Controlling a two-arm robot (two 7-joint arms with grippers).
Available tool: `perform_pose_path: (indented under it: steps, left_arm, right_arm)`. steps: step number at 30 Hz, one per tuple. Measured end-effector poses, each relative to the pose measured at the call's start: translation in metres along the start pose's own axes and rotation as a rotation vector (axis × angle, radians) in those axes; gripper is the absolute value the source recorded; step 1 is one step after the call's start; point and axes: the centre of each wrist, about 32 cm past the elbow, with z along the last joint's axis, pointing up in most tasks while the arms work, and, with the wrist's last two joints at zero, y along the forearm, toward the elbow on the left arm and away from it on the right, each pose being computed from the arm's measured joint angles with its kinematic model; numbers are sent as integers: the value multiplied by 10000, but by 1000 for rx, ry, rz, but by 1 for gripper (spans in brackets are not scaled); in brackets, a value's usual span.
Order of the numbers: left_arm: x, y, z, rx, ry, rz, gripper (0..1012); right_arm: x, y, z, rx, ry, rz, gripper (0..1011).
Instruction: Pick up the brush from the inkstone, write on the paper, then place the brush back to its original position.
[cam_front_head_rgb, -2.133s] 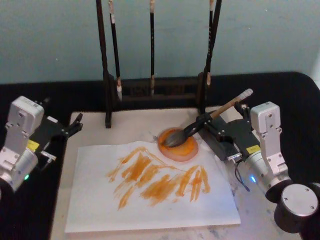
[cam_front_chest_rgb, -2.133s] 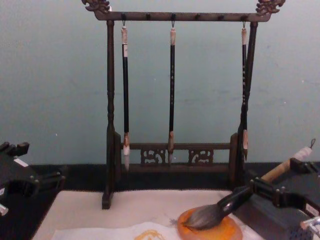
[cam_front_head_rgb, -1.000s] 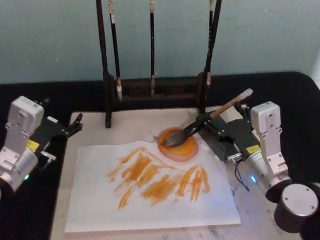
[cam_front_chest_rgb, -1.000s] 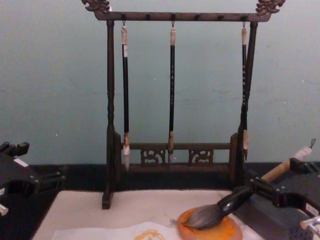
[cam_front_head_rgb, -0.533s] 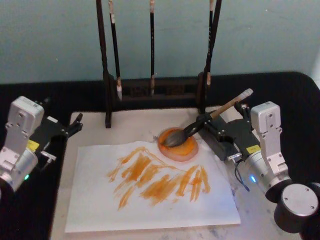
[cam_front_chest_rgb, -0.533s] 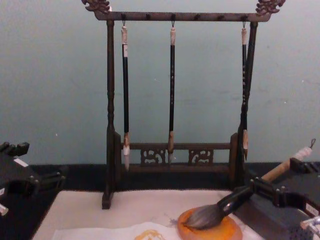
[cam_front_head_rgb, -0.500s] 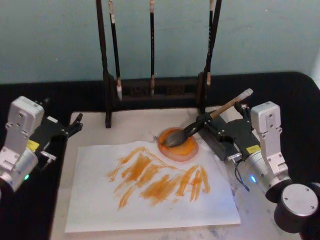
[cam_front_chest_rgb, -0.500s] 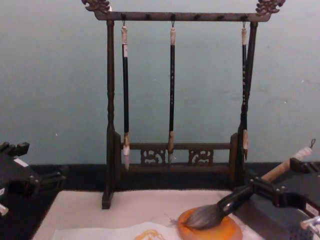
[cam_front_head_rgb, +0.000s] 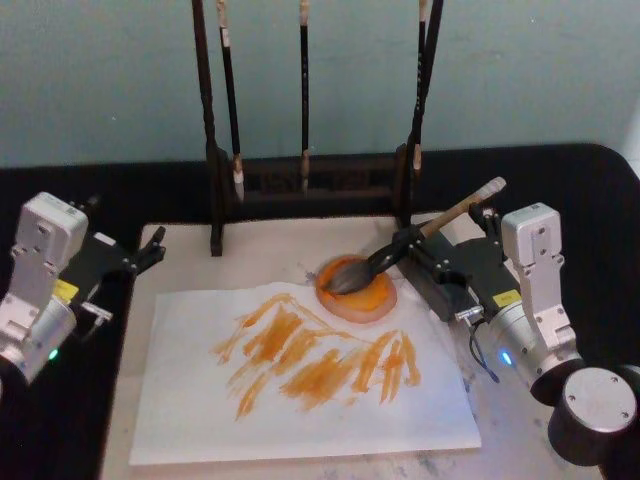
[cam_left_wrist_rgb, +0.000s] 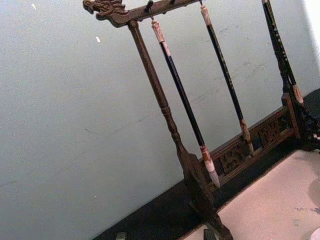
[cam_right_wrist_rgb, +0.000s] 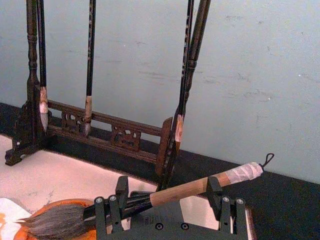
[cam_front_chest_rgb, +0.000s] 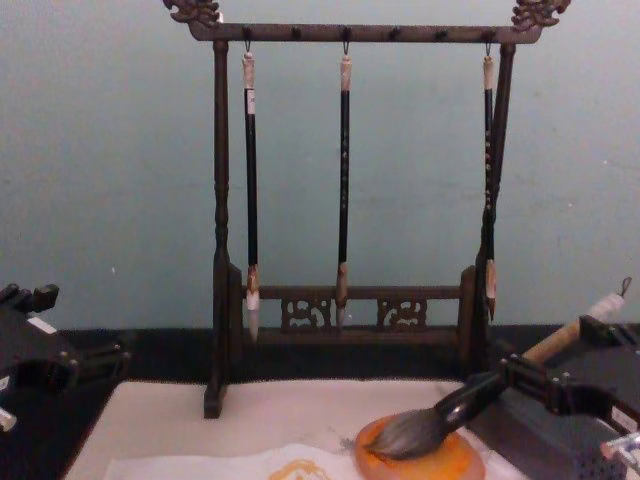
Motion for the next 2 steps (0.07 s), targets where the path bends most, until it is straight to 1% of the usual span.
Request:
perform_pose_path:
  steps: [2]
  left_arm:
    - [0, 0, 0, 0, 0, 0, 1001]
  right_arm:
    - [0, 0, 0, 0, 0, 0, 1000]
